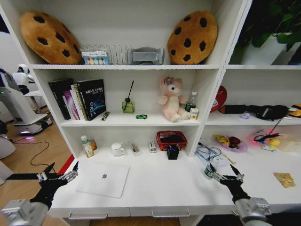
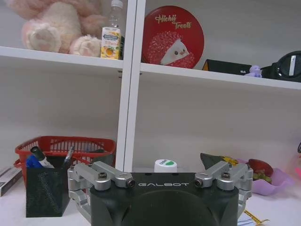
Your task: Organize the objects on the table.
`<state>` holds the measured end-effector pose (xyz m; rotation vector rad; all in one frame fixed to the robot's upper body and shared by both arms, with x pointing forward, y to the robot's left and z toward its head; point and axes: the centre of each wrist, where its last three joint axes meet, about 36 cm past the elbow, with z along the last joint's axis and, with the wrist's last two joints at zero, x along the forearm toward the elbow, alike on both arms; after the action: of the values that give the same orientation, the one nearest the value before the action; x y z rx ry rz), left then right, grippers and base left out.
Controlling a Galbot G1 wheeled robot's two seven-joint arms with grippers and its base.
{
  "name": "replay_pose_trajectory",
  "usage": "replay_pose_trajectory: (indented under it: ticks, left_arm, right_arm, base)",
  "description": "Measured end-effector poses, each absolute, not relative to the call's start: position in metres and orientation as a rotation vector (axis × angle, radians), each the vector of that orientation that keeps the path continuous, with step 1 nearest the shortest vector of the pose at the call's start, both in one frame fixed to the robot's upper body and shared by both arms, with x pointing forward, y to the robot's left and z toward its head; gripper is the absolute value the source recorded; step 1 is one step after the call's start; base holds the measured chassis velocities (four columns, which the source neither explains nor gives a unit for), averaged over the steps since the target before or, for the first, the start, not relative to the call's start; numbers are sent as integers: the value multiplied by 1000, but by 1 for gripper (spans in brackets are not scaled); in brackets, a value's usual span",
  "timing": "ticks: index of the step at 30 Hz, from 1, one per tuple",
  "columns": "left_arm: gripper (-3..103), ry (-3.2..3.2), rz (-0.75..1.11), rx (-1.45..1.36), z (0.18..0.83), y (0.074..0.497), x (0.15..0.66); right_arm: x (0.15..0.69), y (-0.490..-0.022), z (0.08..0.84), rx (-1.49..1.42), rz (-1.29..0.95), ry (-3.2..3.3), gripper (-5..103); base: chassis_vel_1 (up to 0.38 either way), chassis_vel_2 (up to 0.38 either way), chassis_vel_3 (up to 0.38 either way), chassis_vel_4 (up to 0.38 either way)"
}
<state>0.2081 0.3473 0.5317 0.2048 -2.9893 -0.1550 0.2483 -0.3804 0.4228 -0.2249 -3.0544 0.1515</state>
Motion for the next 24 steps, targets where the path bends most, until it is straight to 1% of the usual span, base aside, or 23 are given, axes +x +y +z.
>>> replay_pose_trajectory:
  ticks: [7, 13, 17, 18, 19, 20, 21, 24]
  left_arm:
    - [100, -2989, -155, 205, 532, 347, 208]
    - [100, -2989, -155, 205, 532, 347, 208]
    - [100, -2989, -155, 205, 532, 347, 208]
    - [100, -2989, -155, 205, 532, 347, 208]
    - [100, -2989, -155, 205, 532, 347, 208]
    - [100, -2989, -155, 205, 532, 347, 208]
    - [100, -2989, -155, 205, 532, 347, 208]
    - [100, -2989, -155, 205, 532, 347, 208]
  right_arm:
    - [261, -386, 417, -264, 164, -3022, 100]
    - [310, -399, 399, -259, 164, -2951, 100]
    - [321, -404, 395, -252, 176, -2943, 99]
    - [326, -405, 392, -240, 182, -2938, 89]
    - [326, -405, 392, -240, 182, -2938, 89]
    - [327, -405, 390, -234, 184, -2935, 83]
    - [327, -405, 390, -234, 184, -2935, 83]
    - [323, -403, 384, -202, 184, -2945, 66]
  base:
    - [0, 0, 0, 0]
    - [0, 0, 0, 0]
    - [0, 0, 0, 0]
    - [0, 0, 0, 0]
    - [0, 0, 0, 0]
    - [0, 0, 0, 0]
    - [0, 0, 0, 0]
    - [0, 0, 0, 0]
